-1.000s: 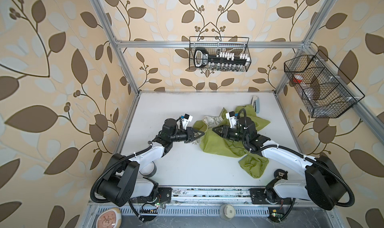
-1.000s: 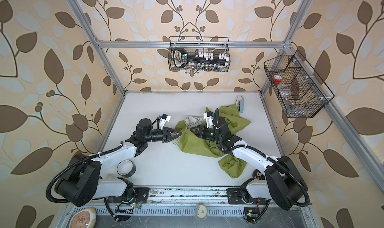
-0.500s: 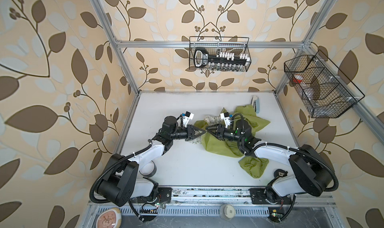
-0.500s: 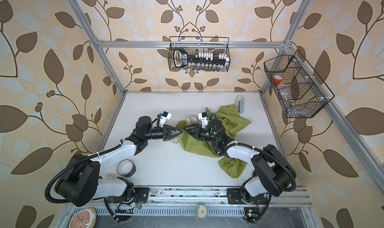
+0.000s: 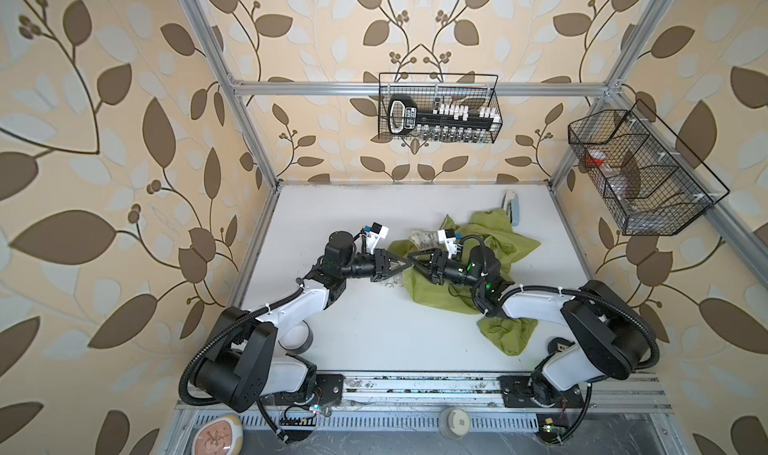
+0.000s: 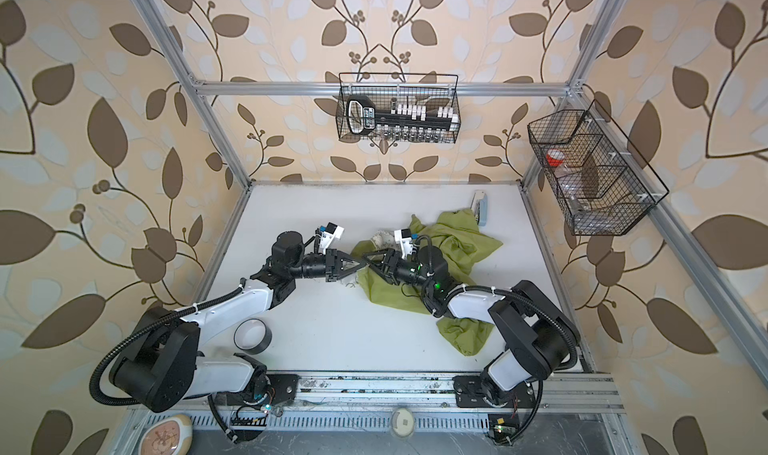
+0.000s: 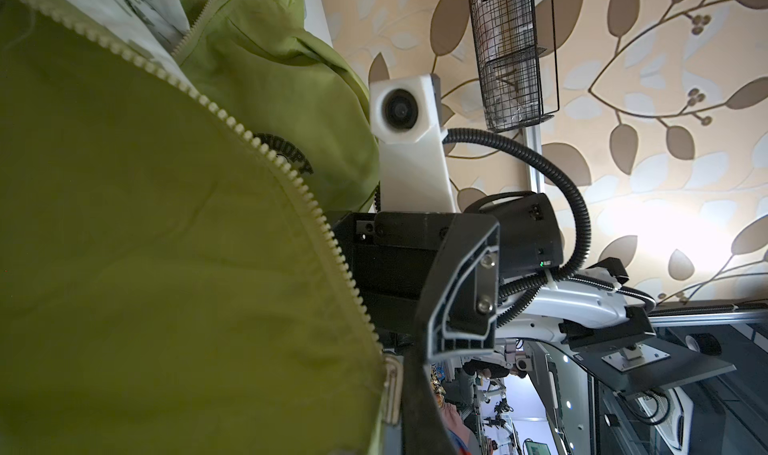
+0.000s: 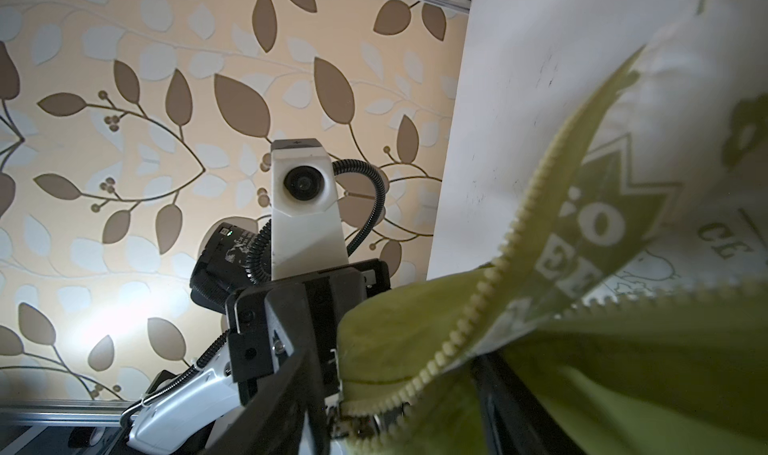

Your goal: Zip up the jacket

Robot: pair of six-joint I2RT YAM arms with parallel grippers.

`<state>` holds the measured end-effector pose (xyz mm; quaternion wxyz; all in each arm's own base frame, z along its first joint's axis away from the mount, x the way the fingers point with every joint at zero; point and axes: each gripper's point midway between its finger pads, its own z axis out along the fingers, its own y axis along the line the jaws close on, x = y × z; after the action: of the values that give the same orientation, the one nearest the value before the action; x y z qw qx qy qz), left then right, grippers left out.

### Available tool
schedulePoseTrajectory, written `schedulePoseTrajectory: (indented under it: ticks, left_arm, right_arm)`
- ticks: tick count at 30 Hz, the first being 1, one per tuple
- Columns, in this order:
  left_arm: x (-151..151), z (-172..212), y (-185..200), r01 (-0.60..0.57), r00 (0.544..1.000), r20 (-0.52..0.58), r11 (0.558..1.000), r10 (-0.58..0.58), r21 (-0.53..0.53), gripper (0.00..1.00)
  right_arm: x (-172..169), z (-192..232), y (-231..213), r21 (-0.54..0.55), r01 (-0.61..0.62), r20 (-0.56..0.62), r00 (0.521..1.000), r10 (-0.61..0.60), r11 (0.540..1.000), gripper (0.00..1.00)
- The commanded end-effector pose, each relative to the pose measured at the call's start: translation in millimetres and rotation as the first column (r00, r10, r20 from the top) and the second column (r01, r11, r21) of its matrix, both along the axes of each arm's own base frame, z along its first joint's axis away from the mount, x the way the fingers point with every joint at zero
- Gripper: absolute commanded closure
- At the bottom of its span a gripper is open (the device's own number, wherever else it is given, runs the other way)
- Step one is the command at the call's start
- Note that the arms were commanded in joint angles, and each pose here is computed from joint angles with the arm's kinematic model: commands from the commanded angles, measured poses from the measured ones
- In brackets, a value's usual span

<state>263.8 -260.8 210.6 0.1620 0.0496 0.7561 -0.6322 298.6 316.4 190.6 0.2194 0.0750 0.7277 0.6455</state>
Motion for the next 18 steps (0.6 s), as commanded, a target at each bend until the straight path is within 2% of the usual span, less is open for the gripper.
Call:
schedulePoseTrajectory:
  ticks: [1, 6, 9, 11, 15, 18]
  left_arm:
    - [-4.1, 12.9, -3.9, 0.018, 0.998, 0.062, 0.999, -0.016, -0.029, 1.00]
    - [-8.8, -7.5, 1.7, -0.015, 1.000, 0.016, 1.000, 0.015, 0.002, 1.00]
    - [-9.4, -34.7, 9.9, -0.077, 0.996, -0.041, 0.995, 0.080, 0.069, 1.00]
    - [-10.2, -58.2, 18.7, -0.132, 0.986, -0.085, 0.983, 0.144, 0.128, 1.00]
    - [-15.8, -102.3, 38.5, -0.223, 0.952, -0.151, 0.943, 0.265, 0.248, 1.00]
    - [-21.6, -129.2, 53.3, -0.273, 0.924, -0.175, 0.907, 0.340, 0.320, 1.00]
  right_arm:
    - [1.5, 3.3, -3.9, 0.019, 0.018, -0.002, 1.000, -0.018, 1.000, 0.40]
    - [4.9, -19.3, -11.1, -0.170, 0.047, -0.004, 0.999, -0.049, 0.984, 0.45]
    - [5.6, -35.8, -18.8, -0.341, 0.074, 0.002, 0.997, -0.078, 0.937, 0.45]
    - [4.9, -47.9, -28.6, -0.463, 0.095, 0.011, 0.995, -0.101, 0.881, 0.42]
    - [-0.8, -54.2, -35.6, -0.621, 0.118, 0.085, 0.993, -0.083, 0.775, 0.39]
    - [-5.6, -69.2, -35.3, -0.743, 0.088, 0.094, 0.995, -0.026, 0.663, 0.38]
